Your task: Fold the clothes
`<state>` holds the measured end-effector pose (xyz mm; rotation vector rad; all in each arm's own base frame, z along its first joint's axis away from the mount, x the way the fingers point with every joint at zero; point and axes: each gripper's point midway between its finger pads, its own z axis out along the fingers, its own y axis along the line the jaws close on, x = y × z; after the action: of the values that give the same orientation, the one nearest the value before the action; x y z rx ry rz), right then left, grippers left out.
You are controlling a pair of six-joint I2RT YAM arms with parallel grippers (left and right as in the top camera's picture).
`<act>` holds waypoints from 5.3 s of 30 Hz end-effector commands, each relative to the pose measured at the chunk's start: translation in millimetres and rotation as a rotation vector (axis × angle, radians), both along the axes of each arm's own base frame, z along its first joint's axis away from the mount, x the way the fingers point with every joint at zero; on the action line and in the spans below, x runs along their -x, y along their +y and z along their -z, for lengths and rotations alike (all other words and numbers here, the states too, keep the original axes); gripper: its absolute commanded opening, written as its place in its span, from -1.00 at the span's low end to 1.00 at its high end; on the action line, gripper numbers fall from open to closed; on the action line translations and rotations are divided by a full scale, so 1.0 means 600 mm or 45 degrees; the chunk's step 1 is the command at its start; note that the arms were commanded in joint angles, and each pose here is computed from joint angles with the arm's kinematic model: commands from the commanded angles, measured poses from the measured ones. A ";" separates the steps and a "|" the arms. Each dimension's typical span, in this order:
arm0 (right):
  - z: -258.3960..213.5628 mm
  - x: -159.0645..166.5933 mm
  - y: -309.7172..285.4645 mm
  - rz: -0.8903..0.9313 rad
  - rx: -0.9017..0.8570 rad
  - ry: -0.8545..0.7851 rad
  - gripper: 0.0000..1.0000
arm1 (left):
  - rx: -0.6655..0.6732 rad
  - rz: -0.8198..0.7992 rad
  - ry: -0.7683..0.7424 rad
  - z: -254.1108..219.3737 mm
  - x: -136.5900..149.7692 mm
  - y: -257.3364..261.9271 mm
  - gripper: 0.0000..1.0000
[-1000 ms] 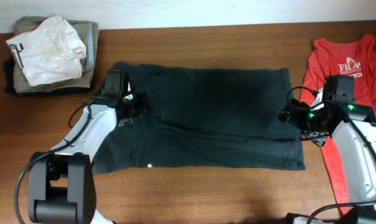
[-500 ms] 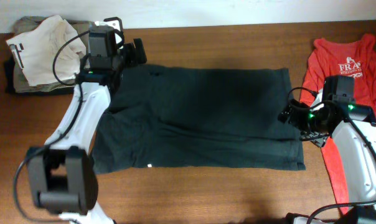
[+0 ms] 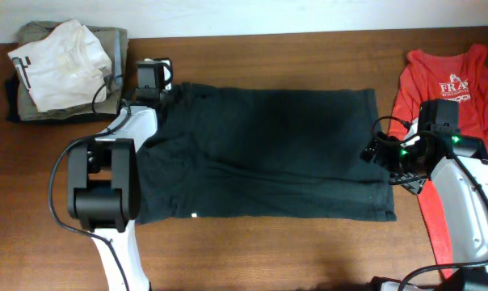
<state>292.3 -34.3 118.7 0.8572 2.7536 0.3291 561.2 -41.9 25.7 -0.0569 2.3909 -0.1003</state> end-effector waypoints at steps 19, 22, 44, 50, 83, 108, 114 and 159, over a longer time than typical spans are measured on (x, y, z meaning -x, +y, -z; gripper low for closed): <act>-0.163 -0.222 -0.017 -0.347 0.229 -0.513 0.97 | -0.033 0.012 0.196 0.040 0.049 0.007 -0.42; -0.116 -0.310 -0.022 -0.439 0.339 -0.356 0.97 | -0.034 0.013 0.215 0.043 0.054 0.008 -0.29; 0.180 -0.451 -0.065 -0.474 0.445 -0.061 0.37 | -0.036 0.013 0.247 0.049 0.063 0.008 -0.28; 0.185 -0.449 -0.065 -0.465 0.439 -0.054 -0.08 | -0.036 0.012 0.247 0.049 0.063 0.009 -0.27; 0.191 -0.440 -0.073 -0.369 0.439 -0.027 -0.92 | -0.032 0.012 0.183 0.027 0.045 0.007 -0.76; -0.025 -0.237 -0.026 -0.345 0.119 0.364 -0.92 | -0.054 0.014 0.497 -0.140 0.232 0.021 -0.99; -0.099 -0.221 -0.026 -0.335 0.164 0.261 -0.92 | -0.056 0.014 0.534 -0.171 0.271 0.023 -0.97; -0.100 -0.211 -0.007 -0.360 0.153 0.264 -0.92 | -0.192 -0.001 0.668 -0.051 0.193 0.045 -0.99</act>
<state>421.5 -41.4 173.3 0.4877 3.0628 0.1216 445.1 -17.3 47.8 -0.0064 2.9199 0.1045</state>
